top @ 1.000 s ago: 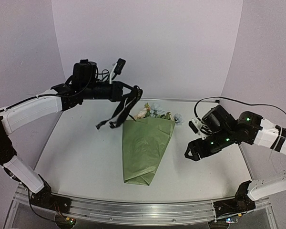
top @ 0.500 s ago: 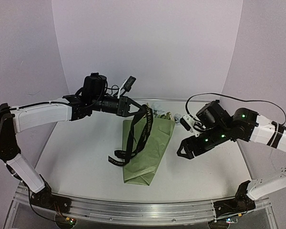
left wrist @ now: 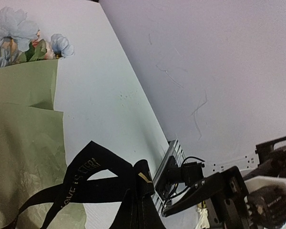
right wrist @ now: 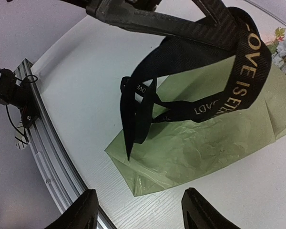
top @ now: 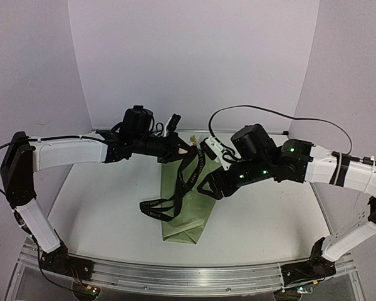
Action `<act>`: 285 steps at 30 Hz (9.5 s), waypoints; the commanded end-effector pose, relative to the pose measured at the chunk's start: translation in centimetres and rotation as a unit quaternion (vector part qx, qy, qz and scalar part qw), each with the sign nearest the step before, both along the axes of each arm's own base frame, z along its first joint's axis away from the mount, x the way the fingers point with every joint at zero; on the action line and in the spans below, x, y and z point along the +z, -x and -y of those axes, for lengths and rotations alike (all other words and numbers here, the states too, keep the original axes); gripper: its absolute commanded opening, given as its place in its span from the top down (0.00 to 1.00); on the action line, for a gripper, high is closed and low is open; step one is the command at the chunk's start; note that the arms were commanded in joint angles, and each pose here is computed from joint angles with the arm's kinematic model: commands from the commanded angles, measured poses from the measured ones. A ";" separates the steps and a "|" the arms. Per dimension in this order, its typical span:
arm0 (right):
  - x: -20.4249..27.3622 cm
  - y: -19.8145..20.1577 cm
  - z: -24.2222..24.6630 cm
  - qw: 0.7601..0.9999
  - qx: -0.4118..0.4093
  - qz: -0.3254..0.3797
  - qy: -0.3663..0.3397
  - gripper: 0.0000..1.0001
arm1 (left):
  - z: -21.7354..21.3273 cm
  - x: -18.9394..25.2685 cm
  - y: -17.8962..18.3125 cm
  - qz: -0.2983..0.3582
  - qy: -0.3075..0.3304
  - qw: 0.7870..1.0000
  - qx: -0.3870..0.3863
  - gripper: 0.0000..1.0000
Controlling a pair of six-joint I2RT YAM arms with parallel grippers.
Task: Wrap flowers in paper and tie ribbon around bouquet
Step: Pass from the left arm to the right, then straighten the ribbon in the folded bouquet, then move the ribbon to the center of the board.
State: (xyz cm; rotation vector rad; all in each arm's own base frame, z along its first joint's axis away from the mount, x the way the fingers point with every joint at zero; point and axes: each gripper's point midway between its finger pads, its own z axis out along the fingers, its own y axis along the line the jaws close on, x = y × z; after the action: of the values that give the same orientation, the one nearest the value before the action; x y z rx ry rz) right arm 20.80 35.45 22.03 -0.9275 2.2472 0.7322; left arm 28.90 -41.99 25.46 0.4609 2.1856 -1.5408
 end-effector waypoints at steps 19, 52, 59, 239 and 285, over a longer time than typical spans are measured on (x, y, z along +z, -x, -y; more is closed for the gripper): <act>-0.9 -2.0 -4.8 0.996 0.075 0.040 0.019 0.38 | 2.1 0.7 -1.2 -0.035 0.009 0.996 0.082 1.00; -1.6 -2.8 7.0 0.974 -0.036 0.082 0.209 1.00 | -2.7 -1.6 1.5 0.044 -0.067 0.993 0.083 0.33; -2.1 -2.7 10.3 0.969 -0.075 0.066 0.227 1.00 | -5.8 -7.5 3.6 0.035 -0.165 0.983 0.068 0.38; -4.9 4.8 43.9 0.659 -0.610 -0.295 0.325 0.41 | -43.1 -16.3 2.5 -0.142 -0.335 0.636 0.680 0.17; -20.7 -2.0 7.2 0.914 -0.265 -0.250 0.178 0.49 | -8.8 -21.5 7.6 -0.024 -0.234 0.969 0.072 0.67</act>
State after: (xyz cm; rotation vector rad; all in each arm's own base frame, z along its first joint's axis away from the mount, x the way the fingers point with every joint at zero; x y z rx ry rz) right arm 23.34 27.25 0.94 -0.2014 3.0137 0.3146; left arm 22.72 -32.60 3.23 0.3785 2.5717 -0.9088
